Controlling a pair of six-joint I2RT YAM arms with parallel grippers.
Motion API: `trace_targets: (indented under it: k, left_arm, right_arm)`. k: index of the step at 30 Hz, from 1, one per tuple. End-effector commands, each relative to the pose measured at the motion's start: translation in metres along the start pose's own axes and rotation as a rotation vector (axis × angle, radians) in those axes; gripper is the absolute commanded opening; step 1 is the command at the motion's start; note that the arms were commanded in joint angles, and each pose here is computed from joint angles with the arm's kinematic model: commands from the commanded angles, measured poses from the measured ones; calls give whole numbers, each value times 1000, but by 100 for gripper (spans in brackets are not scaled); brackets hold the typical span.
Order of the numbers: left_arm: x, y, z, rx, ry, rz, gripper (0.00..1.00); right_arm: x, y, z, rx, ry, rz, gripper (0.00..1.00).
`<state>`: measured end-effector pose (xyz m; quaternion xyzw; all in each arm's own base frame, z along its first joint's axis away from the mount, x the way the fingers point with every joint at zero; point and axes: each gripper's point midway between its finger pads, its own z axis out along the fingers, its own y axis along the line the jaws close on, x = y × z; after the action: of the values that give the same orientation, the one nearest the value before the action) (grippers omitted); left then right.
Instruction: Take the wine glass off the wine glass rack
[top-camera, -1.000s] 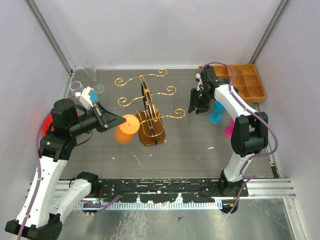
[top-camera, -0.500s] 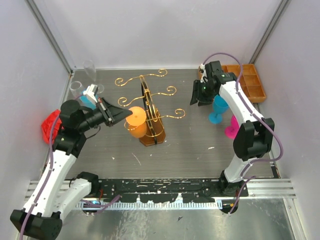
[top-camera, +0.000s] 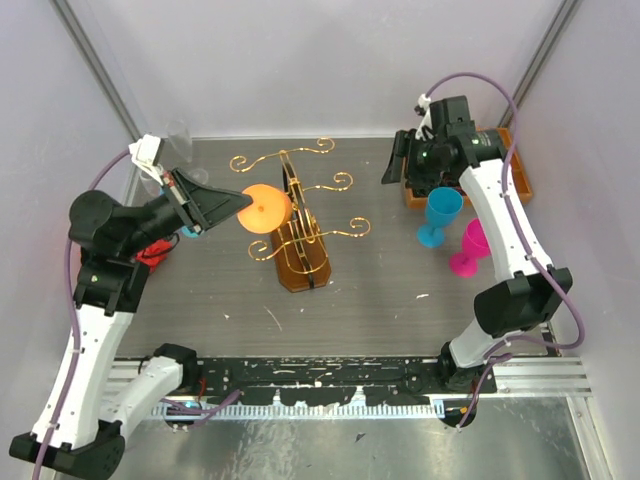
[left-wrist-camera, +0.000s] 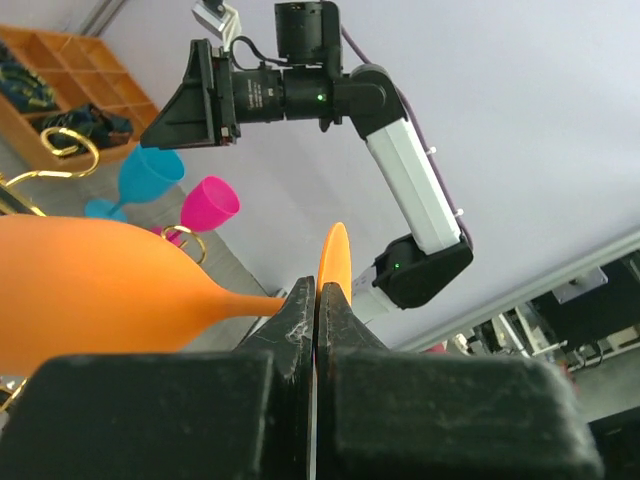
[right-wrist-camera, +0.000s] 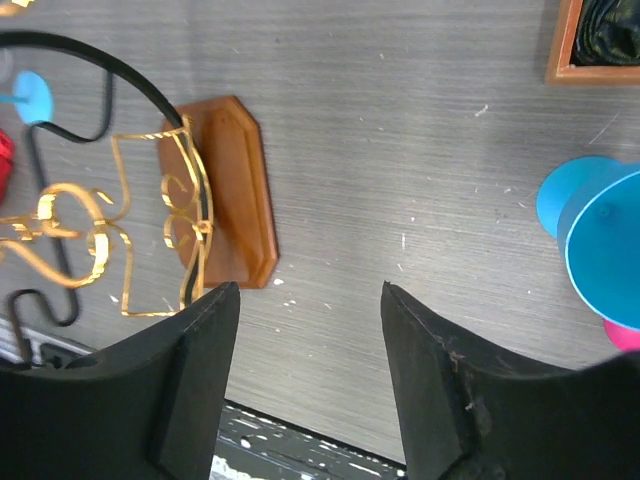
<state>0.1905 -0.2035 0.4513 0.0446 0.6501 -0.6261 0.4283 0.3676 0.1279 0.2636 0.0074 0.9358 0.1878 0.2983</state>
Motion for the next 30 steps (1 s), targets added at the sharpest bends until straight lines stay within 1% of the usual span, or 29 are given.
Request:
trace_targets:
  k: [1,2,3,4,5,6,8,9,12,13,16,19,23,27,30]
  left_arm:
    - [2,-42,-12,121,38,166,0]
    - [3,-50,-14,157,46,200,0]
    - [4,-57,-15,192,55,231,0]
    - [5,-65,-17,232,59,272,0]
    - [5,-71,-19,264,60,311,0]
    - [6,-76,-20,289,65,348,0]
    - [7,-81,-22,308,86,405,0]
    - [8,-82,-21,313,104,421,0]
    - [9,-88,-22,344,144,472,0]
    - [9,-90,-22,350,151,487,0]
    - [8,-92,-22,348,157,527,0]
    - [7,-94,-23,354,167,538,0]
    - [8,-95,-23,361,171,544,0]
    - [14,-92,-24,374,206,537,0]
    - [15,-91,-25,376,210,545,0]
  right_arm:
    - [-36,32,-80,-63,-197,33,65]
    - [-43,43,-96,-101,-231,49,67]
    - [-44,60,-111,-176,-240,72,71]
    - [-43,78,-122,-270,-229,94,81]
    - [-37,98,-130,-384,-190,114,95]
    - [-28,122,-139,-531,-119,140,99]
    - [-8,163,-157,-813,30,194,100]
    - [1,181,-165,-918,81,209,100]
    - [30,223,-175,-1091,226,249,100]
    - [40,235,-175,-1116,278,260,100]
    - [53,265,-183,-1170,346,279,100]
    - [51,282,-192,-1217,358,306,100]
    - [47,292,-192,-1247,376,352,100]
    - [42,298,-189,-1278,385,426,100]
    - [43,308,-186,-1284,405,437,100]
